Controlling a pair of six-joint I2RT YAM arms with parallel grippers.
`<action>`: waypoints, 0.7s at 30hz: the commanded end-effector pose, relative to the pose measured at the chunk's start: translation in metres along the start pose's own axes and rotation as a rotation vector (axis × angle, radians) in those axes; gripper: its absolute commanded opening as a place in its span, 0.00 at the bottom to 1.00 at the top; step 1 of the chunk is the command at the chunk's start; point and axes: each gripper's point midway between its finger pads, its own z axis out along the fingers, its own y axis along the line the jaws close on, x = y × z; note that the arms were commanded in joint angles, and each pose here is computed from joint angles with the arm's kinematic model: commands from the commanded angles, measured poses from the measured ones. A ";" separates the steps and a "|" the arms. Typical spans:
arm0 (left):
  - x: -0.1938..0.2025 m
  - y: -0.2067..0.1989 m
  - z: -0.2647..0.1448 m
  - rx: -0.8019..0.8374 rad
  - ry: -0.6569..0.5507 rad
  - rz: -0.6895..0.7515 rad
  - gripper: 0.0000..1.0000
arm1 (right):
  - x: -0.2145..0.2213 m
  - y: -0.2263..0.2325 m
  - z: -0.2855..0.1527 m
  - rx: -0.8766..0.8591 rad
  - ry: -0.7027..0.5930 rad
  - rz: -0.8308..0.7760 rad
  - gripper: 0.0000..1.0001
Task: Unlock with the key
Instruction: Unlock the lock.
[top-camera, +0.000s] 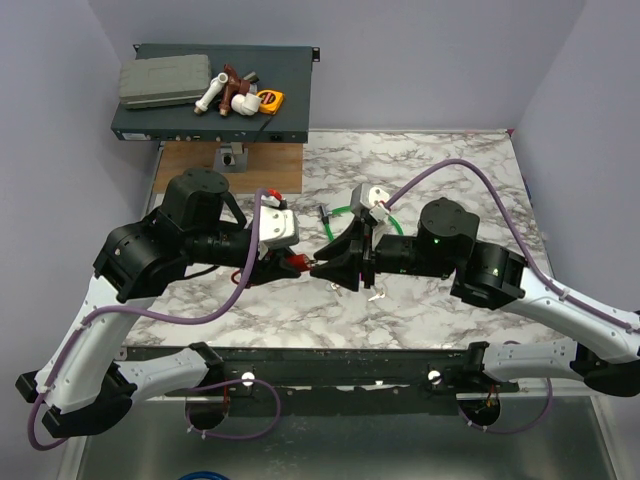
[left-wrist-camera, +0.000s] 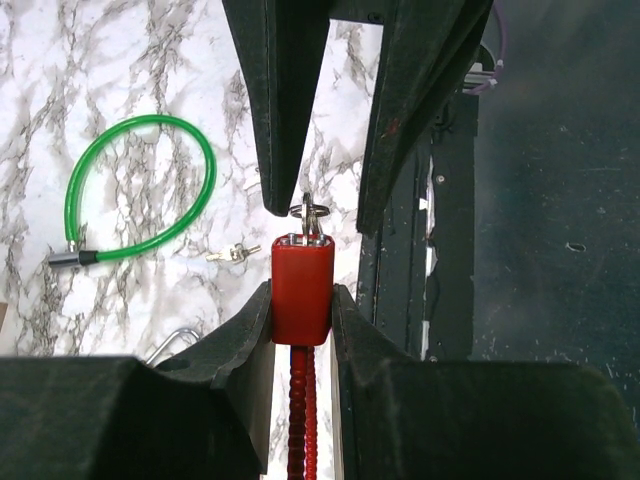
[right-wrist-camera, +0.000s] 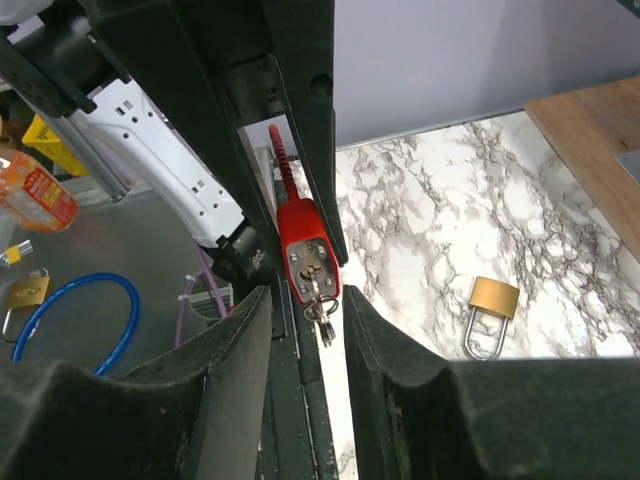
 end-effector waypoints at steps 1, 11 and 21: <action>-0.018 -0.009 -0.004 0.034 -0.067 0.028 0.00 | -0.002 -0.006 -0.003 0.039 -0.019 -0.018 0.36; -0.016 -0.011 -0.003 0.042 -0.066 0.022 0.00 | -0.010 -0.005 -0.004 0.035 -0.048 -0.025 0.19; -0.017 -0.011 -0.005 0.038 -0.072 0.026 0.00 | -0.001 0.001 0.003 -0.004 -0.014 -0.003 0.01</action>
